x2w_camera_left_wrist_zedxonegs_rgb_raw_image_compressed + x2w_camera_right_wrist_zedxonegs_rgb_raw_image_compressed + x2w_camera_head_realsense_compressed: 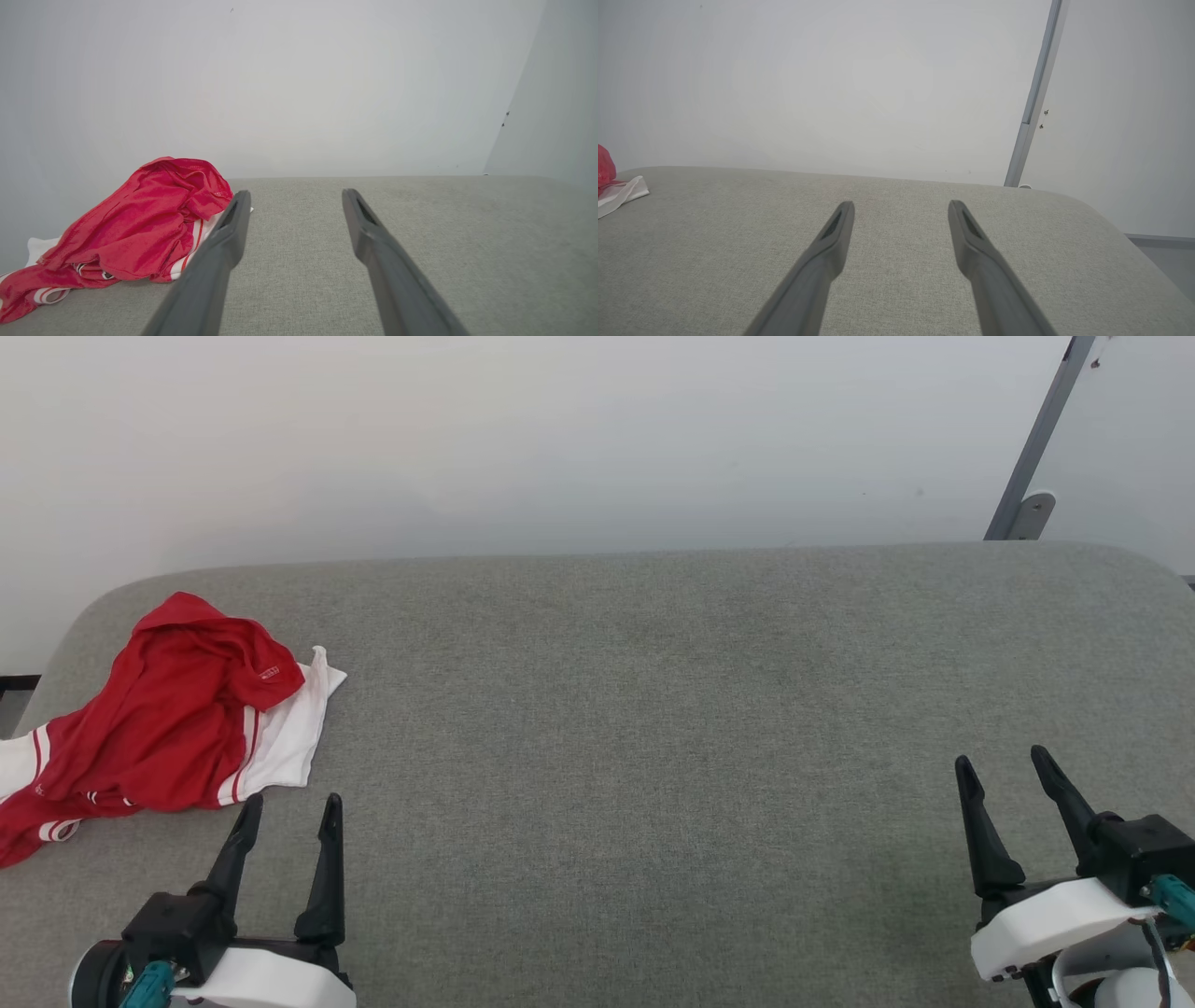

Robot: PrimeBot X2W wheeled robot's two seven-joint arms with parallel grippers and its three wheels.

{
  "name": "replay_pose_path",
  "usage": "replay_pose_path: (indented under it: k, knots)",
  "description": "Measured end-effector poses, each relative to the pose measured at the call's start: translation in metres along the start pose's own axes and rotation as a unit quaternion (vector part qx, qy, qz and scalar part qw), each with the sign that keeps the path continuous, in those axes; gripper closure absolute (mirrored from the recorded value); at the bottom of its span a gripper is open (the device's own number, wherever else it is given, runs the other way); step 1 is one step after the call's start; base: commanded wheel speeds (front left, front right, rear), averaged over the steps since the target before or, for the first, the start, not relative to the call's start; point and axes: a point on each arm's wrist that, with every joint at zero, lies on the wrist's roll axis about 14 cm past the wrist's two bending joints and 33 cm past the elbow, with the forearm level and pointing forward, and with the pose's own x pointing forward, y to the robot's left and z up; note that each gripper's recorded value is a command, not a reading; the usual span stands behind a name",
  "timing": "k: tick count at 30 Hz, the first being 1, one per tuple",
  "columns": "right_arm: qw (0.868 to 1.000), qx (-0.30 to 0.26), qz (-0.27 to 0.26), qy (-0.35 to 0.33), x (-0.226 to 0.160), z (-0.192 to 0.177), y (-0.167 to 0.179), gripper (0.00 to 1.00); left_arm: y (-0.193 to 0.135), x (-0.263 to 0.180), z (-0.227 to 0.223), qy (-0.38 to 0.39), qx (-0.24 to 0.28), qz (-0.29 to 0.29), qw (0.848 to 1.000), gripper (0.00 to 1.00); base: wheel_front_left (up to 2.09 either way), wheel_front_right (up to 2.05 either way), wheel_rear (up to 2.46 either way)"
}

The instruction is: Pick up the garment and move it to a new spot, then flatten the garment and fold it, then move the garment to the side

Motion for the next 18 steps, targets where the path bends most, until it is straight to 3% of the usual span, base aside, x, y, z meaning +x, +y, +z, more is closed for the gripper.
replay_pose_path:
  k: [18]
  knots:
    - [1.000, -0.028, 0.002, -0.011, -0.0020, 0.0051, -0.0020, 0.00, 0.0019, -0.0007, 0.0040, -0.010, 0.012, -0.002, 1.000, 0.00, 0.00, 0.00, 0.00]
